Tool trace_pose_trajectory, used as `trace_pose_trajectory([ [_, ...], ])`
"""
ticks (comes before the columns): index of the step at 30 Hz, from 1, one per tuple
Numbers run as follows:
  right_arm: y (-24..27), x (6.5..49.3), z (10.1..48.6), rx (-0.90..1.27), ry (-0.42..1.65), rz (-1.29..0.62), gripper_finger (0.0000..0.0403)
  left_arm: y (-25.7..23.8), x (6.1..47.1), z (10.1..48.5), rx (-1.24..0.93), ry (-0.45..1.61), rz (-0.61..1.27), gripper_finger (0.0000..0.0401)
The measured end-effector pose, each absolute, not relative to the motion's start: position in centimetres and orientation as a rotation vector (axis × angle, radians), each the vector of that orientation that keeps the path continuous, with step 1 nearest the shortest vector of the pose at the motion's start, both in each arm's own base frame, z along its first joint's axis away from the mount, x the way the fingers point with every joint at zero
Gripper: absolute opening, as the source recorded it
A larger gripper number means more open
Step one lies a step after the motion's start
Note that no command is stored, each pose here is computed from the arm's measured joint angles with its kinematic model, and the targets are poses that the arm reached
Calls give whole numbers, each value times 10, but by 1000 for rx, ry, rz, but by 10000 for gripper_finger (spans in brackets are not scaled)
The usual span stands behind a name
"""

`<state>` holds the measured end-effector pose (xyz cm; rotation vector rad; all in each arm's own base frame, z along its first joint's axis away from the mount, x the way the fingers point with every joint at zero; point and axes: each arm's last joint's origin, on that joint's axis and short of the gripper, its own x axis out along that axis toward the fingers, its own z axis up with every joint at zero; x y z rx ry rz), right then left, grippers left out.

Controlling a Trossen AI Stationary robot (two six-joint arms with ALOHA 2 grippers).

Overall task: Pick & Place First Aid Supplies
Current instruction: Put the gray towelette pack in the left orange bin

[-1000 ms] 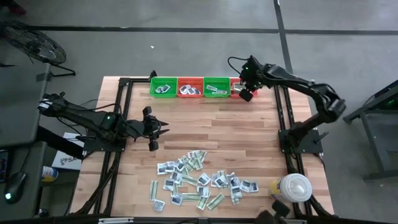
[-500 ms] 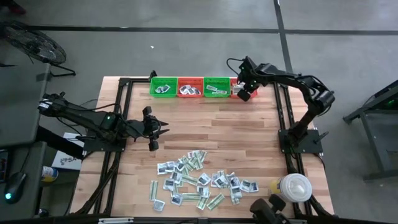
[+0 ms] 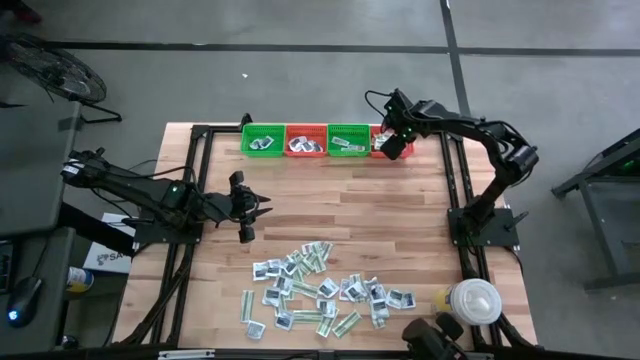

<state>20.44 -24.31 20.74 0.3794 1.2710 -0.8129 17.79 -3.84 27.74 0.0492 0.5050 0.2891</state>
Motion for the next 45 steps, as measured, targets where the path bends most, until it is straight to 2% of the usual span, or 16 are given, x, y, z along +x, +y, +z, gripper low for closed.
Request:
trace_pose_trajectory([
  [7,-246,208,239,417,1274,-783,145,-39,178,277,47,506,281,110],
  [14,-228,204,285,516,1316,-550,145,-39,178,277,51,511,262,110],
  [19,-184,197,317,531,1227,-436,145,-39,177,275,56,539,239,110],
  [24,-117,186,330,580,1140,-346,145,-39,175,273,64,569,228,110],
  [28,-65,177,321,582,1120,-335,145,-40,176,273,76,574,205,110],
  [34,-8,174,288,682,1121,-266,145,-40,176,273,100,577,193,110],
  [45,66,190,216,913,1245,-115,144,-41,176,273,94,581,172,110],
])
